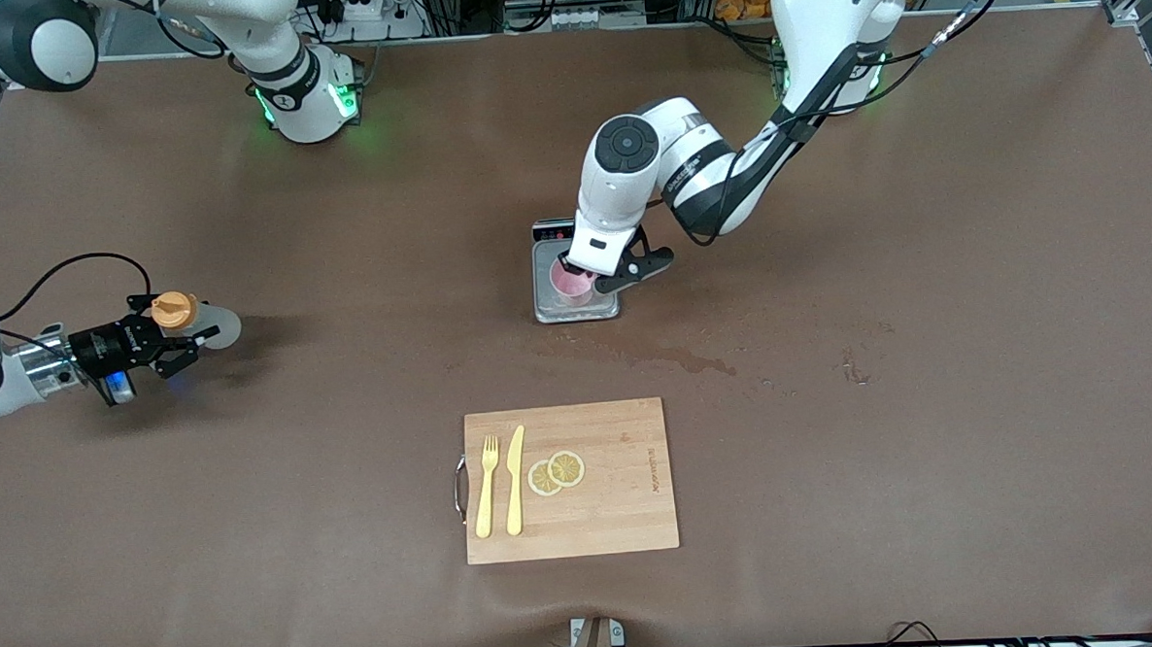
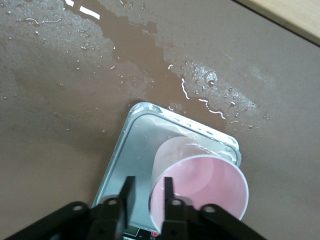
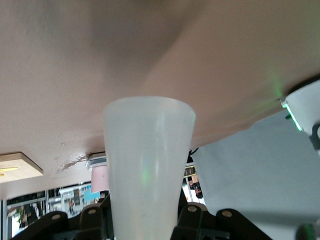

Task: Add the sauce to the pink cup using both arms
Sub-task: 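Release the cup on the scale while the right gripper lifts the bottle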

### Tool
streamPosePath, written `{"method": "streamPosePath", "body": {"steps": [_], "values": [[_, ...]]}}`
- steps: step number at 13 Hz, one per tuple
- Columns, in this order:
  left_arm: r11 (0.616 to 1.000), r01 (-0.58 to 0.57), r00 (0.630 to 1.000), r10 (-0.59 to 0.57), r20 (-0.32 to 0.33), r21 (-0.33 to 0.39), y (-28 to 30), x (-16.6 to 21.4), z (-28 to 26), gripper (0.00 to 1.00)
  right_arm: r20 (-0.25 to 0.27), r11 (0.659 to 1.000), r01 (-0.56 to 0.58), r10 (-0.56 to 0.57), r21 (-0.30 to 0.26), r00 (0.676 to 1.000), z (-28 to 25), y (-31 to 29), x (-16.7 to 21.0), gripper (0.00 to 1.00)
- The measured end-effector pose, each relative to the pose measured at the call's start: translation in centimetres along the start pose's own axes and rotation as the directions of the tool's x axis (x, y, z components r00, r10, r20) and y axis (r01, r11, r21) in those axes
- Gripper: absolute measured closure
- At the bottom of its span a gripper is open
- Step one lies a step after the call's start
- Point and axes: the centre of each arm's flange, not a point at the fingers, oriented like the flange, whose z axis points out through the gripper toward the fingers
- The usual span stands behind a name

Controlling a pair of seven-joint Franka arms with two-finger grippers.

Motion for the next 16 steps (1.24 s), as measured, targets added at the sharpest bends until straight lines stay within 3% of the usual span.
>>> {"method": "streamPosePath", "body": {"steps": [2,5,6,10,16], "values": [[1.000,0.008,1.000,-0.008,-0.021,-0.002,0.3,0.8,-2.0,0.41,-0.052,0.999,-0.040,0.039,-0.023,0.998,0.3,-1.6,-4.3,0.55],[0.998,0.053,0.994,-0.051,-0.096,0.015,0.3,3.6,-10.1,0.07,-0.104,0.993,-0.108,0.103,-0.038,0.989,1.0,-3.1,-8.7,0.55],[0.998,0.064,0.991,-0.062,-0.122,0.019,-0.1,5.2,-13.2,0.00,-0.121,0.991,-0.130,0.124,-0.043,0.985,1.4,-3.7,-10.1,0.55],[0.998,-0.016,0.987,0.025,-0.161,0.058,-4.3,14.2,-21.3,0.00,-0.216,0.974,-0.206,0.183,-0.090,0.959,4.8,-6.4,-15.6,0.55],[0.975,-0.188,0.972,0.202,-0.123,0.116,-14.8,25.5,-26.8,0.00,-0.461,0.929,-0.350,0.261,-0.117,0.848,12.0,-10.7,-24.2,0.55]]}}
